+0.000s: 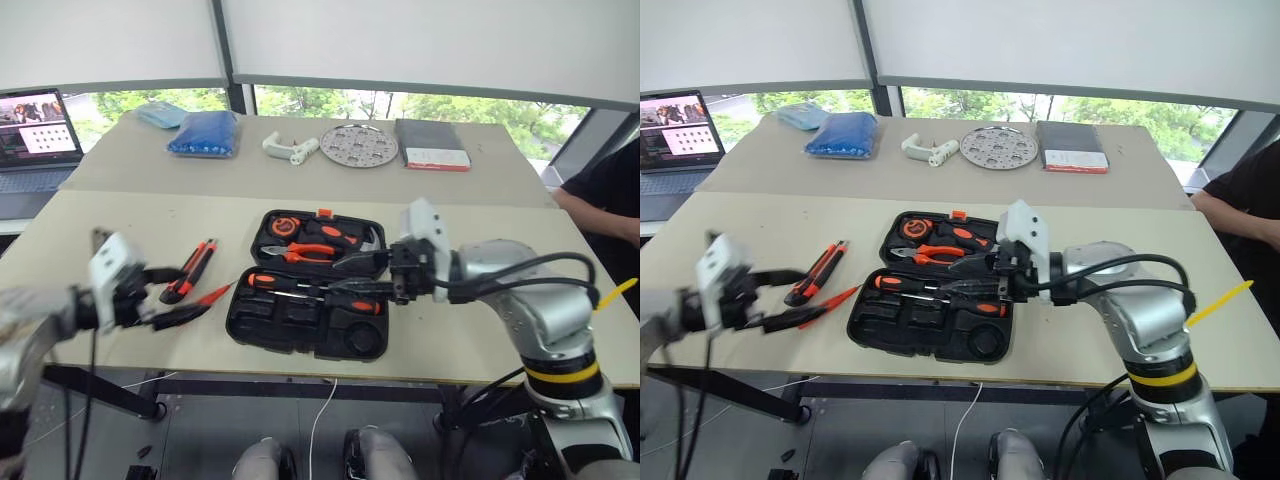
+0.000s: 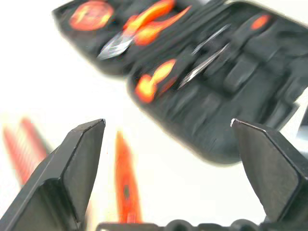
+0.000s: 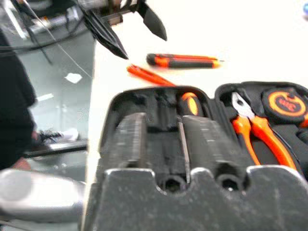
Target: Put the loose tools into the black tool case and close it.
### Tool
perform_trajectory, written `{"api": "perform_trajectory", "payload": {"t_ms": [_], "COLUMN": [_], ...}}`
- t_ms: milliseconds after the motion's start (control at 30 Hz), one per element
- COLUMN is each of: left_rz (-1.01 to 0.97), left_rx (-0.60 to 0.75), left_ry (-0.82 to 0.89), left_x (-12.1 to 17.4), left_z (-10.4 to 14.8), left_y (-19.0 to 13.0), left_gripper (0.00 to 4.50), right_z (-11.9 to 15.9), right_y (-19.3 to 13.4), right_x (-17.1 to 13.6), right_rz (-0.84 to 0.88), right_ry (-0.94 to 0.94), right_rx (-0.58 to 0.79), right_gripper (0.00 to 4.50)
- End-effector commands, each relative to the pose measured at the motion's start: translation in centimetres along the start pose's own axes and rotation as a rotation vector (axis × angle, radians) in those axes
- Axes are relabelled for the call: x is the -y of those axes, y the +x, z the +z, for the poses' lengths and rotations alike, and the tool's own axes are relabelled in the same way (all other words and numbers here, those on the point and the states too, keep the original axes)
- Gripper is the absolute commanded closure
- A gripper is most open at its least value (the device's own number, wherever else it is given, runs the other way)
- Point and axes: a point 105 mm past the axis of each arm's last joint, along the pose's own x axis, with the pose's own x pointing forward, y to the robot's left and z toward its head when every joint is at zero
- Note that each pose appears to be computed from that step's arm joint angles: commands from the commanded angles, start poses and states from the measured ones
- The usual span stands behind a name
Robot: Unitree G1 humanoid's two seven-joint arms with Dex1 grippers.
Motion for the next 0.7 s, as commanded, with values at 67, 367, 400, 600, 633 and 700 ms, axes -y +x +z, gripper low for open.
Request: {"api": "perform_trajectory", "payload": {"t_ms": [67, 367, 400, 600, 633, 700], "left_rz": [-0.023, -0.216, -0.238, -0.185, -0.197, -0.227], "left_rx": [0.04, -0.095, -0.103, -0.18, -0.183, -0.191], "left_ry": [0.061, 0.222, 0.23, 0.229, 0.23, 0.231], "left_x": [0.2, 3.0, 3.4, 2.8, 3.2, 3.8], "left_z": [1.9, 6.0, 6.6, 7.7, 7.9, 8.0], "left_y": [0.1, 6.3, 6.9, 10.2, 10.8, 11.7], "left_gripper": [0.0, 0.0, 0.0, 0.0, 0.0, 0.0], "right_z": [0.8, 0.5, 0.3, -0.2, -0.3, -0.4], "right_y": [-0.3, 0.1, 0.2, 0.2, 0.0, -0.2], "right_x": [-0.5, -0.2, -0.2, -0.6, -0.7, -0.7], "right_rz": [0.004, -0.079, -0.089, -0.131, -0.141, -0.159], "right_ry": [-0.035, -0.054, -0.054, -0.043, -0.04, -0.037], "right_rx": [0.016, 0.011, 0.009, 0.008, 0.004, -0.002], "right_gripper": [0.05, 0.05, 0.05, 0.05, 0.05, 0.05]}}
